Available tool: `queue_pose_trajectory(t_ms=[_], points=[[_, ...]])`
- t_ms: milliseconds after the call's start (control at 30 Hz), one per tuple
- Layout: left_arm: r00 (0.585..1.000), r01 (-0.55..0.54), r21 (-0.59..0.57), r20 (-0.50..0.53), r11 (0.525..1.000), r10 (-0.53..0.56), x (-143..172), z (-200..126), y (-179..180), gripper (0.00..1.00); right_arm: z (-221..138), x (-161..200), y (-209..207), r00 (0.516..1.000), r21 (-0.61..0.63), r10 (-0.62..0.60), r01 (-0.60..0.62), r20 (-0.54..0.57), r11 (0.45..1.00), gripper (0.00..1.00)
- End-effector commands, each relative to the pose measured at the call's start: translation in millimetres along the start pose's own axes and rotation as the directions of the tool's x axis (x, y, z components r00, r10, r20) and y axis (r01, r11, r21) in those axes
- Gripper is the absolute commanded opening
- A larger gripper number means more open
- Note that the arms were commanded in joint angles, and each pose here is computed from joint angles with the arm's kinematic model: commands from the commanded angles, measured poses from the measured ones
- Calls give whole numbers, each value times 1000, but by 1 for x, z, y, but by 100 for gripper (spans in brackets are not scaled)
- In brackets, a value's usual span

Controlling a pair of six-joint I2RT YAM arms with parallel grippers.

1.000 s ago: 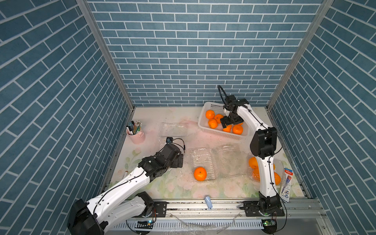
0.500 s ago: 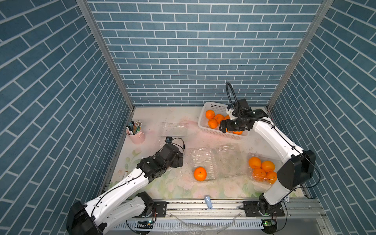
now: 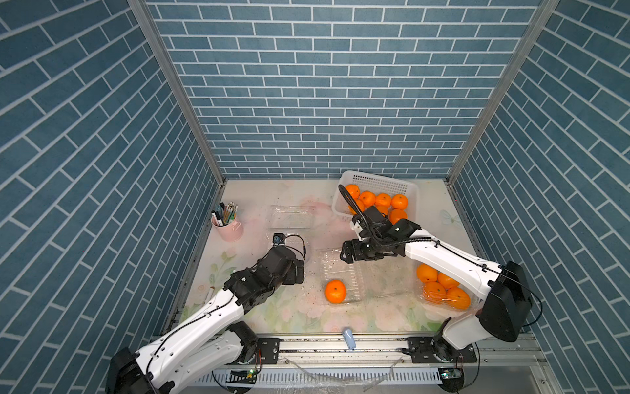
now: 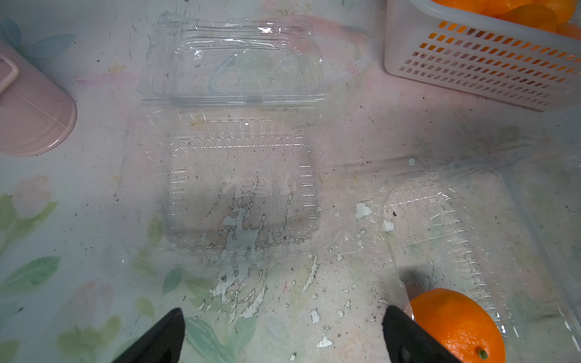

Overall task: Take oranges out of containers
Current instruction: Pick up the orange from the packing box.

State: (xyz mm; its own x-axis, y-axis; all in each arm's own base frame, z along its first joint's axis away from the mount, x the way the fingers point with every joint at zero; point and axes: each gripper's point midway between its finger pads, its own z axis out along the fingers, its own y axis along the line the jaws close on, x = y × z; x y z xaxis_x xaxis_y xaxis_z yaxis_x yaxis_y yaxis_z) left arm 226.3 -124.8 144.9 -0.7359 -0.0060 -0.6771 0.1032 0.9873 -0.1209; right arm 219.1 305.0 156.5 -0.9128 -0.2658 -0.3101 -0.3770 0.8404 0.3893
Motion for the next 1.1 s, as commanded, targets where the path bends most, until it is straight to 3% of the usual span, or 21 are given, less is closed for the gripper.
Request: queue_pose_trajectory(t_ms=[0,367,1067], points=[[1000,3,-28,-8,1000,-4,6,0,9,99,2,13,17,1000,-18,17,-17,-25,1000,88],[1000,16,-34,8,999,-16,10,-7,16,99,34,49,40,992,-4,-22,22,-122,1000,88],[1000,24,-38,14,999,-24,12,-10,20,99,69,84,30,973,124,-56,86,-225,989,75]])
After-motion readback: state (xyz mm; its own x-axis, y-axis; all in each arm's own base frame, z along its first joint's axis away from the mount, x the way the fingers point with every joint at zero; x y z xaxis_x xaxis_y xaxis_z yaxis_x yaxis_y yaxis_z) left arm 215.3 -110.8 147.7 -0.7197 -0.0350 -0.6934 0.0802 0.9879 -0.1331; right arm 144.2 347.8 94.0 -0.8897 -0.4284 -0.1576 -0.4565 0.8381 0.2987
